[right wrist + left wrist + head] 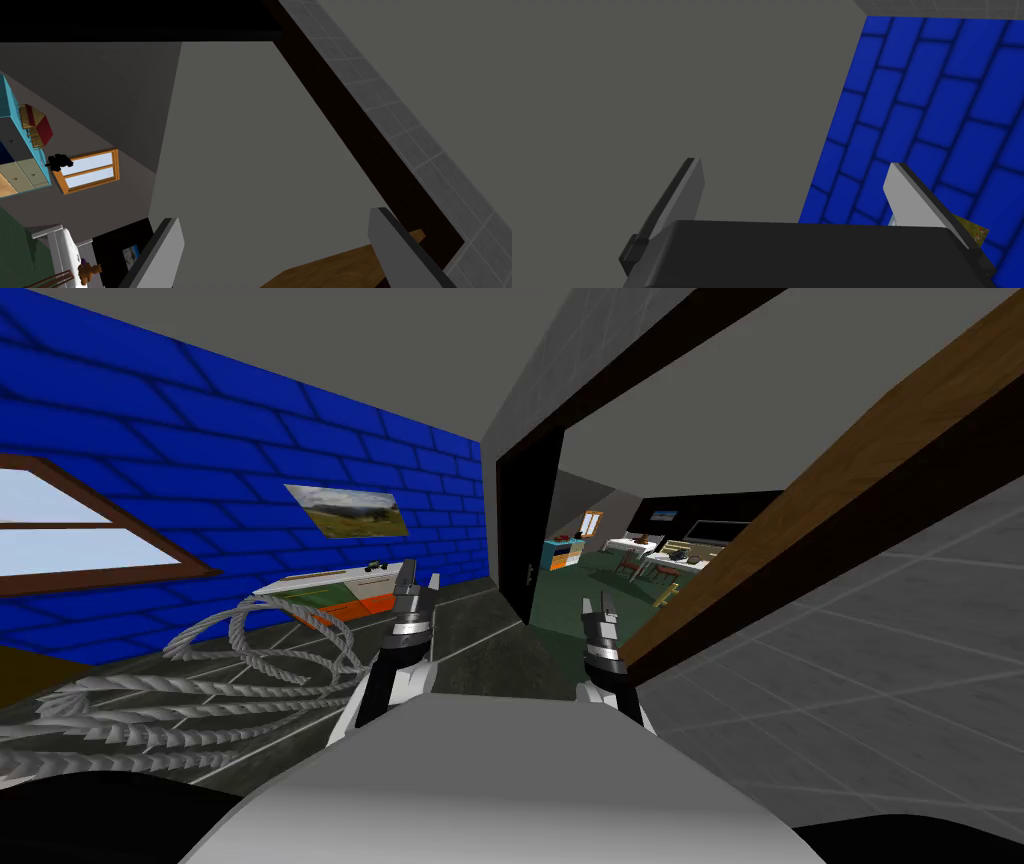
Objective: Push the door open
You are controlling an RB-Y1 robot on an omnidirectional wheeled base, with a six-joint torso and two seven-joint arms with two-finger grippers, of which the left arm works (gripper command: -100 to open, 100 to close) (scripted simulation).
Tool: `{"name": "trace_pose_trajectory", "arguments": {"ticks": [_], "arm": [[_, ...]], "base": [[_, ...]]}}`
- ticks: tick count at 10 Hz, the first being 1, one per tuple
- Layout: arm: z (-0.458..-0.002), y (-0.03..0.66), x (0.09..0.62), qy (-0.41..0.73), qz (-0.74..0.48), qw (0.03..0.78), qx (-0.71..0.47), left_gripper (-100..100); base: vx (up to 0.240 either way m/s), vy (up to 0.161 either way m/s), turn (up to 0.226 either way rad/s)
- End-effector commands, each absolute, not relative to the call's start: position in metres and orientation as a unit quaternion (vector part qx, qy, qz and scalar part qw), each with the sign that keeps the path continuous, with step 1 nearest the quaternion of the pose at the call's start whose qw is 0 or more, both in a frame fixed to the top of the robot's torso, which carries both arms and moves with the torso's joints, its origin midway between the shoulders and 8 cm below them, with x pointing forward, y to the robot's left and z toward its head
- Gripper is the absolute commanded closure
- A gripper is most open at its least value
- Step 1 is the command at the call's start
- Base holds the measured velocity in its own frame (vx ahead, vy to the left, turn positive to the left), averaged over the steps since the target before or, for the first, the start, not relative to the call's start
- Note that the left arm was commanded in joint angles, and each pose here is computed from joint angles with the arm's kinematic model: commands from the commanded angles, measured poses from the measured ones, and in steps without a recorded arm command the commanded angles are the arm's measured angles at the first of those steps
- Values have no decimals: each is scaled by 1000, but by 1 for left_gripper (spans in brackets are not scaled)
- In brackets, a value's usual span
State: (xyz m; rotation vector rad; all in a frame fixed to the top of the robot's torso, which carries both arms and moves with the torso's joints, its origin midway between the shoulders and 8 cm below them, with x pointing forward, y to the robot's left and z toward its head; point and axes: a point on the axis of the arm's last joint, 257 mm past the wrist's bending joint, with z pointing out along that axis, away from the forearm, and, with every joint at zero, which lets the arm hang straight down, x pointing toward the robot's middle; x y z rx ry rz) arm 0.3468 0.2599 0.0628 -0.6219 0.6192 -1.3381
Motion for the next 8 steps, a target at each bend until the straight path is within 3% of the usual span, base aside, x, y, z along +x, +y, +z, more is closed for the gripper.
{"name": "trace_pose_trajectory", "arguments": {"ticks": [1, 8], "arm": [[54, 257, 353, 279, -613, 682, -286, -100], [7, 247, 382, 279, -672, 602, -329, -100]], "base": [[73, 21, -158], [141, 54, -176]]}}
